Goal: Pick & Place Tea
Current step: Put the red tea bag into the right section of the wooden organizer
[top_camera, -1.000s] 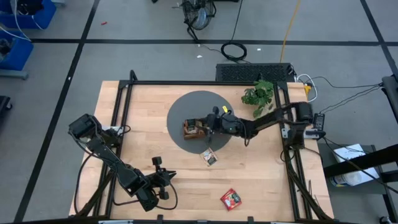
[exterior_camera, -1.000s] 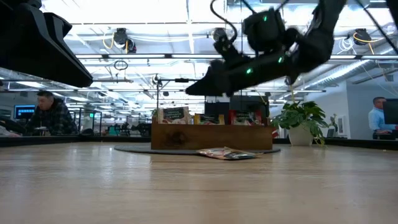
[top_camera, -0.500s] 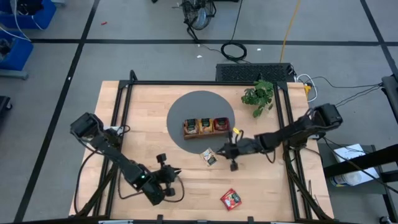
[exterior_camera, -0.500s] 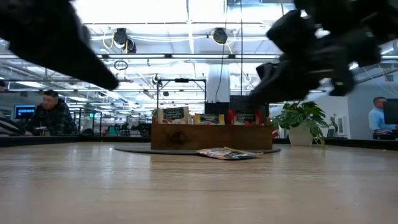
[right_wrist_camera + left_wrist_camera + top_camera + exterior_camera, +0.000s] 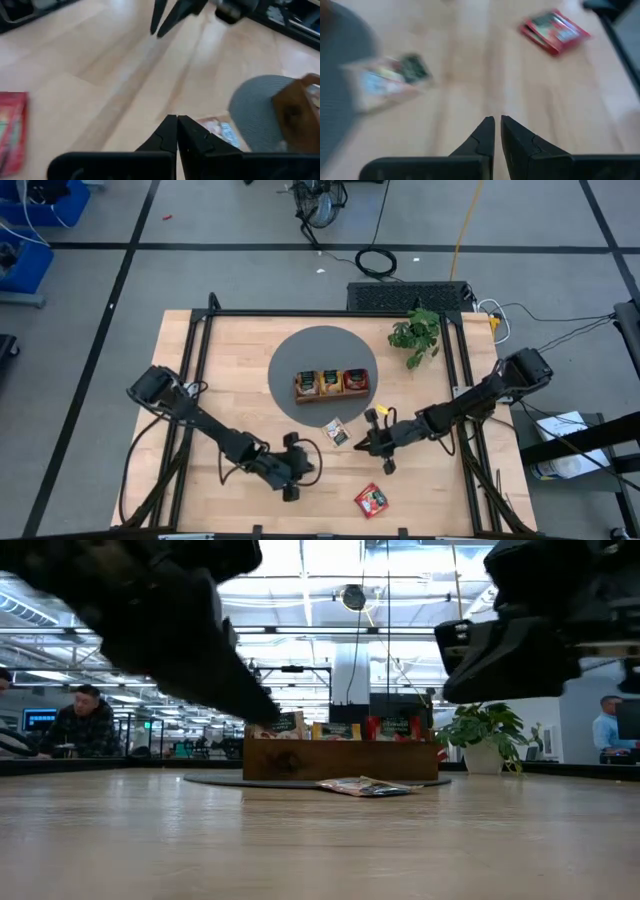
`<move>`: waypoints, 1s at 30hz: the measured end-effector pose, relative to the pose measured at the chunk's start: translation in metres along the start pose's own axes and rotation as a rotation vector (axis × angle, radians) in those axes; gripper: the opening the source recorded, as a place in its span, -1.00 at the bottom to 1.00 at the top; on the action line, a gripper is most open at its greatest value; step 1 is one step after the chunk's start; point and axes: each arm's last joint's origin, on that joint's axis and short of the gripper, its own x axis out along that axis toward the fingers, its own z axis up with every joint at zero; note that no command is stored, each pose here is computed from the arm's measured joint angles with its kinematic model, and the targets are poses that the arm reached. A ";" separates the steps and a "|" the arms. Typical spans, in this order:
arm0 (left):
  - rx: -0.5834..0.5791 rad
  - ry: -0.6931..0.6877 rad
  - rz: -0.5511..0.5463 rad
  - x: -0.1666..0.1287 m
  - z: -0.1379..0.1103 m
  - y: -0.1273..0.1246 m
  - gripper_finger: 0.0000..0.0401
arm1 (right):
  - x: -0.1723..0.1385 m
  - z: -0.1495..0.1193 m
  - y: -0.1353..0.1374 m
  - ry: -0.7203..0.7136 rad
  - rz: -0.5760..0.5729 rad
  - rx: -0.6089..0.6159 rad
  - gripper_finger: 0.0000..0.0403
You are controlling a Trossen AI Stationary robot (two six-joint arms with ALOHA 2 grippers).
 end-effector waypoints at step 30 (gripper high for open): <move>0.011 -0.033 -0.335 0.038 0.028 0.025 -0.82 | -0.015 0.022 0.140 0.172 0.362 0.182 -1.00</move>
